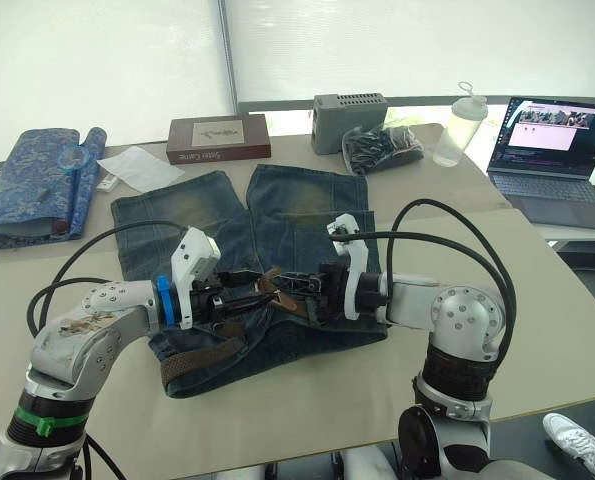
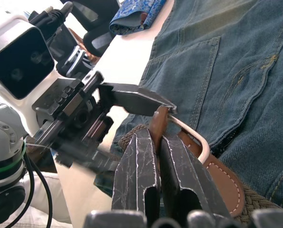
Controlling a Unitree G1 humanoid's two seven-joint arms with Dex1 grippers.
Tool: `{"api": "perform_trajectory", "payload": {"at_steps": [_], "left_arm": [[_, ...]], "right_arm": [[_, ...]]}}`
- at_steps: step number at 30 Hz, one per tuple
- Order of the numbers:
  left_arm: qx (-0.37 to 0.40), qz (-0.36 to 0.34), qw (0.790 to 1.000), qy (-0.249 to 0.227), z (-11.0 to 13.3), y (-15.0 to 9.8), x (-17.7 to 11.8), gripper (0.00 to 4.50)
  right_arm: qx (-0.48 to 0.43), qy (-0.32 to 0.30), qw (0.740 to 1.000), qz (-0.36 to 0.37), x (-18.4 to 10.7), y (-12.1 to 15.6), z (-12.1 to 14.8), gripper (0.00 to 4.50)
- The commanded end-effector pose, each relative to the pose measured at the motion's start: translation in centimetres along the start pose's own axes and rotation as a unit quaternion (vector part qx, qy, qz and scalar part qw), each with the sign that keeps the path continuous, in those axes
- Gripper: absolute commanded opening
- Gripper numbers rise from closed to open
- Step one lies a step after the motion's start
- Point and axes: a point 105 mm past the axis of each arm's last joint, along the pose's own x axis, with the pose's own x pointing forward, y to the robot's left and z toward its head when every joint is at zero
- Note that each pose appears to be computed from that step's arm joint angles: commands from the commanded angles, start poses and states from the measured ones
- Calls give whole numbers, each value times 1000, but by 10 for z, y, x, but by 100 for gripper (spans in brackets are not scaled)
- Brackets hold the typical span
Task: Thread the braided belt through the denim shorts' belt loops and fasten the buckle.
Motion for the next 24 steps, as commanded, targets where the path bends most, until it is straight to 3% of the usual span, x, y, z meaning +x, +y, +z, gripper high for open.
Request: {"api": "perform_trajectory", "payload": {"at_steps": [1,9,15,18,20,21,24], "left_arm": [[30,3,1000,1,-1,1,2,93],[26,-7,999,30,-19,3,0,88],[16,8,997,76,-56,7,-6,87],[8,1,998,70,-58,3,-7,87],[-22,-11,999,33,-48,0,-9,87],[-37,1,999,11,-41,4,-10,192],[-32,40,999,-6,-30,17,-15,317]], "right_arm": [[-25,-13,999,30,-1,16,5,0],[-26,-28,998,46,-2,20,10,0],[-15,-68,996,55,-9,20,26,0],[-15,-71,996,51,-11,18,27,0],[-17,-67,997,45,-11,16,26,0],[-18,-64,997,41,-11,15,24,0],[-14,-56,998,37,-11,14,19,0]]}}
